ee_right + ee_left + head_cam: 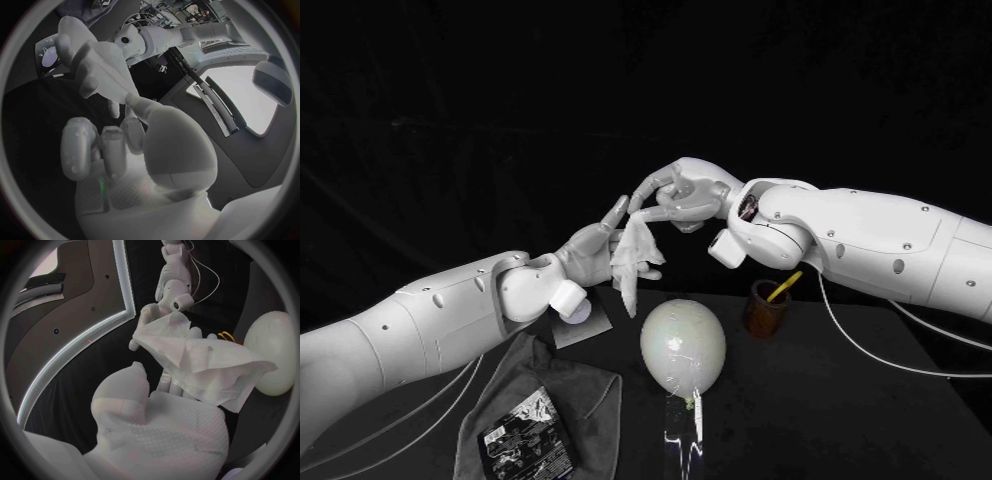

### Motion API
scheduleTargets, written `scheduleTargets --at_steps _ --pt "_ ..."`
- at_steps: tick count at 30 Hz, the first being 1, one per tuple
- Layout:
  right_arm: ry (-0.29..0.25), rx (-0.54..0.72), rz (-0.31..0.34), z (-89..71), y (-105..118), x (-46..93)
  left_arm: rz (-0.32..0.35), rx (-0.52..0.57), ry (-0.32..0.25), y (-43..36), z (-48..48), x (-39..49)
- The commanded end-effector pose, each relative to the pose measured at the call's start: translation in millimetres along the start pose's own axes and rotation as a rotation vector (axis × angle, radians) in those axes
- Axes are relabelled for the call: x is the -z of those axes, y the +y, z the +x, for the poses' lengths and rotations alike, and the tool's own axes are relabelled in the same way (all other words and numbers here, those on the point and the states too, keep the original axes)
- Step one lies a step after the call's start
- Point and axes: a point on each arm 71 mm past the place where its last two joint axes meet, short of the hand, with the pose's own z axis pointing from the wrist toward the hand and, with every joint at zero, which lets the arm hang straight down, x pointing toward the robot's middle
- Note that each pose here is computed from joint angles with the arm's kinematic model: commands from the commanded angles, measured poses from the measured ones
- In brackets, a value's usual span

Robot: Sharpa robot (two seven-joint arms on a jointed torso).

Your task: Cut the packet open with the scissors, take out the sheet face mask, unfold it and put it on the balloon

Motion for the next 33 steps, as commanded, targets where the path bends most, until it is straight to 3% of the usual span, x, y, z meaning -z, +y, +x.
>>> scheduleTargets --at_steps 1,7,16,33 --pt "0.024 -0.023 0.011 -0.8 0 2.1 0.008 0.009 0.005 -1.9 0.3 0.2" --pt "-0.001 -0.048 0.018 -7.2 -2 6.6 -0.011 -0.027 -0.016 -1.3 -2.3 2.4" --pt "-0.029 -0.041 0.072 -22.3 -13 8.8 -0.027 -0.048 0.0 -0.3 -0.3 3.5" --pt "0.087 -0.044 0.158 -25.8 -27 11.7 -0.011 -0.054 -0.017 -2.1 -1.8 4.7"
